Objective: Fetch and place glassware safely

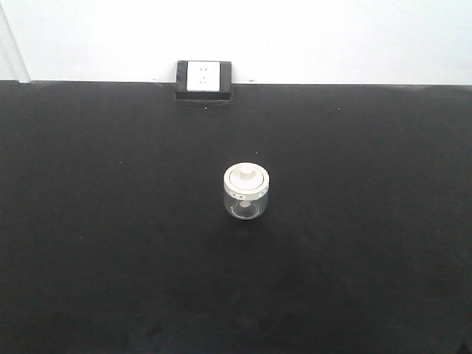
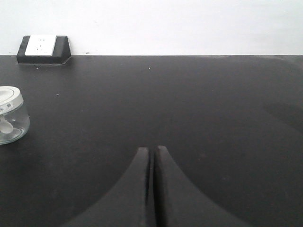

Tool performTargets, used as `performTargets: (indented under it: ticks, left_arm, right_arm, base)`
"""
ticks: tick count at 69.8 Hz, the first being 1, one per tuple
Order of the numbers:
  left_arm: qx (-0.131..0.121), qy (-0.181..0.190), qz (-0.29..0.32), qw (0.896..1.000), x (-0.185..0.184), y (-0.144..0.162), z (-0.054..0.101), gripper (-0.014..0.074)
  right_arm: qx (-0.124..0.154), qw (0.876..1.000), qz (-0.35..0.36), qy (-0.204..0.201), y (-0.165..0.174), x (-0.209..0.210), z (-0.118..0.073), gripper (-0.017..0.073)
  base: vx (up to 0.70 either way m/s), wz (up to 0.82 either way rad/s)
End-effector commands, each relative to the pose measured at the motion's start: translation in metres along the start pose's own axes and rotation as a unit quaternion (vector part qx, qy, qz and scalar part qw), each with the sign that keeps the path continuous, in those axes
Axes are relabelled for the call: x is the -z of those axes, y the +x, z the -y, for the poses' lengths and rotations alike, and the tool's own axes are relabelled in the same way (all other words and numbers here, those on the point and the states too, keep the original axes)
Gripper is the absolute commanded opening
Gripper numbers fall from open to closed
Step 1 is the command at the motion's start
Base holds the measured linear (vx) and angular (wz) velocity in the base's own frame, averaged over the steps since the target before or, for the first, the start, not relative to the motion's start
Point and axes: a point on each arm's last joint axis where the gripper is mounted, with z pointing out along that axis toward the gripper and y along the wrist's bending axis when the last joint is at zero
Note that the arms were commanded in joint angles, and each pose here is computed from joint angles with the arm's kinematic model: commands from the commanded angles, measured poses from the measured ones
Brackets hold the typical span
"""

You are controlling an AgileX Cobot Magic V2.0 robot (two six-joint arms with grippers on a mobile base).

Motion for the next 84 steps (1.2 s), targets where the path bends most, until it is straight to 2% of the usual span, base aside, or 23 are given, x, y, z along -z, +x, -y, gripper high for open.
performTargets:
  ticks: [1,10,84]
  left_arm:
    - [0.005,0.000,0.025,1.000,-0.0015,0.0030,0.0001,-0.0007]
    - [0.005,0.000,0.025,1.000,-0.0015,0.0030,0.0001,-0.0007]
    - [0.002,-0.001,0.025,1.000,-0.0015,0.0030,0.0000,-0.0007]
  right_arm:
    - [0.003,0.997,0.080,0.002,-0.0031,0.0045,-0.0001,-0.0003]
    - [0.004,0.994,0.111,0.004,0.0022,0.0119,-0.0002,-0.0003]
    - [0.004,0.994,0.106,0.004,0.0029,0.0115,-0.0001,-0.0003]
  base:
    - [0.00,0.00]
    - [0.00,0.00]
    - [0.00,0.00]
